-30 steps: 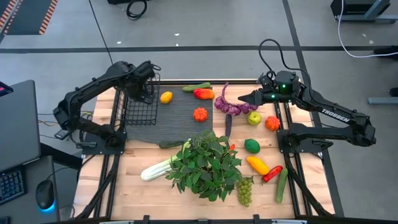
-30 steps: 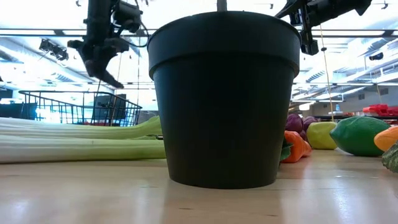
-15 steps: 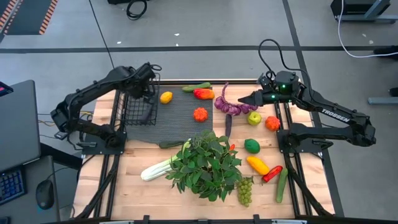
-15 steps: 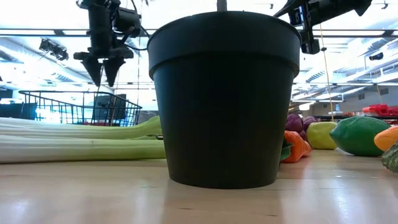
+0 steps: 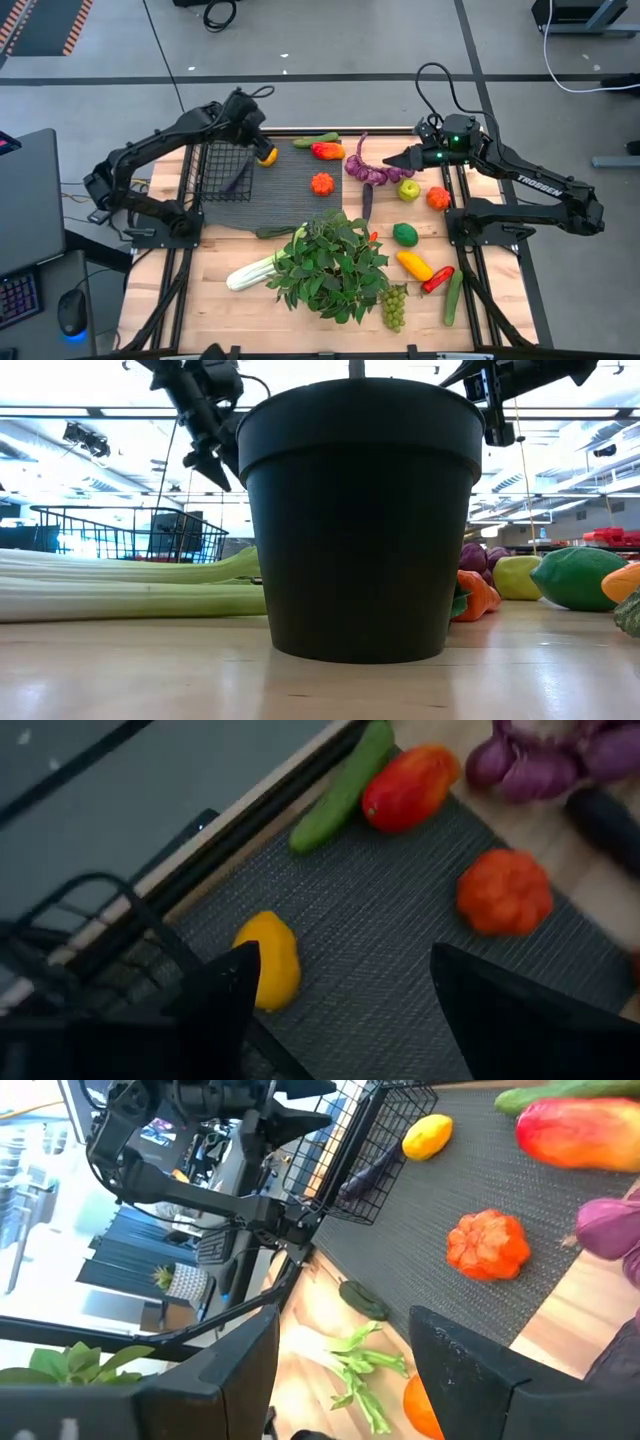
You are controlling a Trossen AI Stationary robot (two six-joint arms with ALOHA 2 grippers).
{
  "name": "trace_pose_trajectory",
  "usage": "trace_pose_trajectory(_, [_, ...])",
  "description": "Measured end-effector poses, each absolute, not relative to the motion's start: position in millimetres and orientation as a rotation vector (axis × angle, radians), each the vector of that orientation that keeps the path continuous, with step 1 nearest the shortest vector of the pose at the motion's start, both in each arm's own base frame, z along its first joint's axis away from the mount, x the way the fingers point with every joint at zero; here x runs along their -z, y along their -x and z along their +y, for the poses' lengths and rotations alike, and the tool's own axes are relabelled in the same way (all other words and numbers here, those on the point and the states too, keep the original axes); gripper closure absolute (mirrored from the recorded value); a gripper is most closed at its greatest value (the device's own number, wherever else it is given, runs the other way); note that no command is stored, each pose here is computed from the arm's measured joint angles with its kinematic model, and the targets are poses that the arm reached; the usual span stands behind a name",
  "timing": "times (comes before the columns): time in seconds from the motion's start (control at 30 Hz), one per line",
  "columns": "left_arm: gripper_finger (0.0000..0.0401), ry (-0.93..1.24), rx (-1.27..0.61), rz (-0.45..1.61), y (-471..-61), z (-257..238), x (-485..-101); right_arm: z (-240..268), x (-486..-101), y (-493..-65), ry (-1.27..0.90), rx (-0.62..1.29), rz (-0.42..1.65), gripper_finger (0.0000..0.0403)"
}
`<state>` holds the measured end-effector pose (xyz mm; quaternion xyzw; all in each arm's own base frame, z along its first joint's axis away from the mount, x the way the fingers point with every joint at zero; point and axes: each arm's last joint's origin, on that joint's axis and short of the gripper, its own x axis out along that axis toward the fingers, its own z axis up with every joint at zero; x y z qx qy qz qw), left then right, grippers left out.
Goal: Build produce basket
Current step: Put the yellow lemon into the wire basket
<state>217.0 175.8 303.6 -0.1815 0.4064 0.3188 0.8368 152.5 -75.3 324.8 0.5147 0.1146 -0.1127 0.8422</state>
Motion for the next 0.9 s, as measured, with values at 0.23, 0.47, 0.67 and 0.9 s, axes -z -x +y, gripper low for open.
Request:
trace_pose_trajectory(0.23, [0.0108, 0.293, -0.577, 1.066, -240.3, 187.7, -278.1, -73.8, -325.0, -152.6, -1.146, 0.197, 0.26, 0.0173])
trace_pose_trajectory(0.47, [0.0108, 0.16, -0.501, 1.091, -275.9, 204.9, -283.8, -73.3, -325.0, -152.6, -1.216, 0.19, 0.262, 0.0173])
trace_pose_trajectory(0.67, [0.0108, -0.058, -0.475, 1.25, -311.0, 217.5, -282.1, -73.0, -325.0, -152.6, -1.222, 0.179, 0.268, 0.0173])
trace_pose_trajectory(0.9, [0.0108, -0.095, -0.501, 1.429, -340.8, 230.4, -246.5, -72.9, -325.1, -152.6, -1.221, 0.18, 0.268, 0.0173])
